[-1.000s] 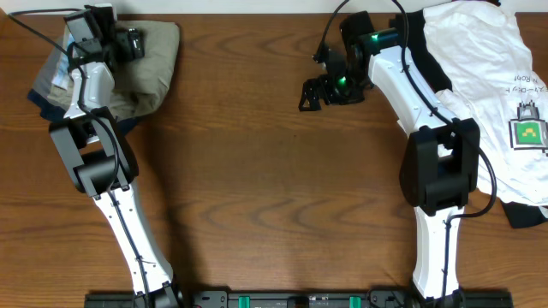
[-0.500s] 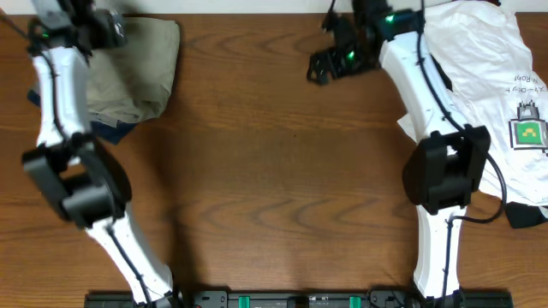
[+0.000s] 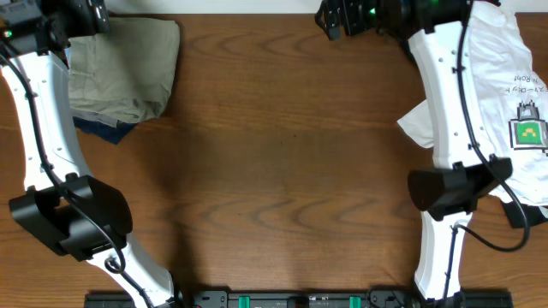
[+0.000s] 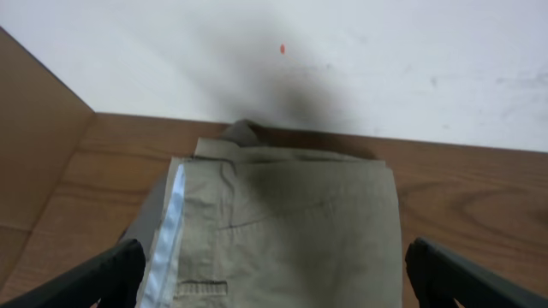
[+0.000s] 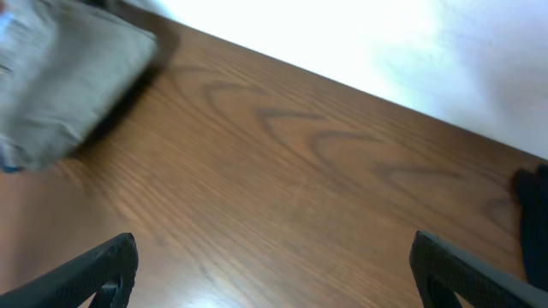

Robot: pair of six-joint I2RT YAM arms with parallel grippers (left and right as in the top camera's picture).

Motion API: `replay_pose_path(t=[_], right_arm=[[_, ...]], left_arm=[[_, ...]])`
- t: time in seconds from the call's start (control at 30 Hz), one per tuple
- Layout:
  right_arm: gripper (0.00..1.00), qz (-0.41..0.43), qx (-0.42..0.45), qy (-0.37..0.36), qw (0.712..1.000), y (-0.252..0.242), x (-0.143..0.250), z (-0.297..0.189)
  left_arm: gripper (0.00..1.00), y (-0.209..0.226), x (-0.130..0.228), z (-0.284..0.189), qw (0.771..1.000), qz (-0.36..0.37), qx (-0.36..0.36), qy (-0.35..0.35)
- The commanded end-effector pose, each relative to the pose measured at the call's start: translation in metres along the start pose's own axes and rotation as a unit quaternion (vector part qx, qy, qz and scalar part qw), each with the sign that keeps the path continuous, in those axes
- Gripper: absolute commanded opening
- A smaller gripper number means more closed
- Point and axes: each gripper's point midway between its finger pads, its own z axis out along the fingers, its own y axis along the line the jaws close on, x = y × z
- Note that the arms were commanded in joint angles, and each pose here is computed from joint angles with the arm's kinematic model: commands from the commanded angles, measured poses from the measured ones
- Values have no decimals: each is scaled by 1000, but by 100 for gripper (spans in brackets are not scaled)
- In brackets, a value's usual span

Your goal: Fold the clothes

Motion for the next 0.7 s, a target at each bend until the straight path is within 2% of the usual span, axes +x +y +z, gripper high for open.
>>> replay_pose_path(t=[0.0, 0.13, 0.27, 0.33, 0.5, 0.67], right_arm=[[99, 5, -25, -19, 999, 25, -11, -16], [99, 4, -28, -12, 1000, 29, -7, -13], [99, 18, -5, 43, 999, 21, 20, -14], [99, 18, 2, 46, 999, 19, 22, -14], [99, 1, 72, 3, 997, 0, 0, -16], [99, -23, 135, -44, 990, 2, -24, -28]], left_arm=[[98, 3, 4, 2, 1000, 2, -2, 7], [98, 3, 4, 2, 1000, 2, -2, 7], [98, 3, 4, 2, 1000, 2, -2, 7], [98, 3, 4, 2, 1000, 3, -2, 7], [98, 3, 4, 2, 1000, 3, -2, 7], [98, 3, 4, 2, 1000, 3, -2, 7]])
